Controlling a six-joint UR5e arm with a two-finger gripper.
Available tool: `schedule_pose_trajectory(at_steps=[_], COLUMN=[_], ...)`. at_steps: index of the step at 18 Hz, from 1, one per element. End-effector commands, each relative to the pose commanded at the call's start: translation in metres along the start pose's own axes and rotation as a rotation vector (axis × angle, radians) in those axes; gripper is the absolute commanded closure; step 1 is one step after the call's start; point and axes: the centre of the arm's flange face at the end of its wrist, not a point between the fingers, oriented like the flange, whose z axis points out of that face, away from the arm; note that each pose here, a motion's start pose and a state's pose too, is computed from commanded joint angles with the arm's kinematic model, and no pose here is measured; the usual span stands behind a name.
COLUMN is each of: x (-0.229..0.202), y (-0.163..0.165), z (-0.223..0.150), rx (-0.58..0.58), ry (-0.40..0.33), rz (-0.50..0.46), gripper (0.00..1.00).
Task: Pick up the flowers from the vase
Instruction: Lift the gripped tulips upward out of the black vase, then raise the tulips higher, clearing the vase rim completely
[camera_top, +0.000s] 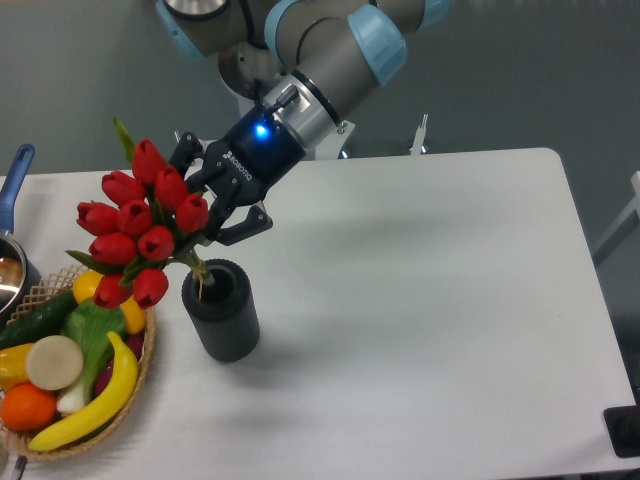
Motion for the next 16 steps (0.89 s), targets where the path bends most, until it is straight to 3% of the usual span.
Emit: schedule_pose_trajectory(at_steps=[7, 16], x=[-0.011, -0.049], y=[-0.027, -0.037], z=[-0.022, -0.077], rx=[0.019, 0.049], ry=[-0.045, -0.149], rz=[-0.022, -0.007], gripper=[0.52, 0.52])
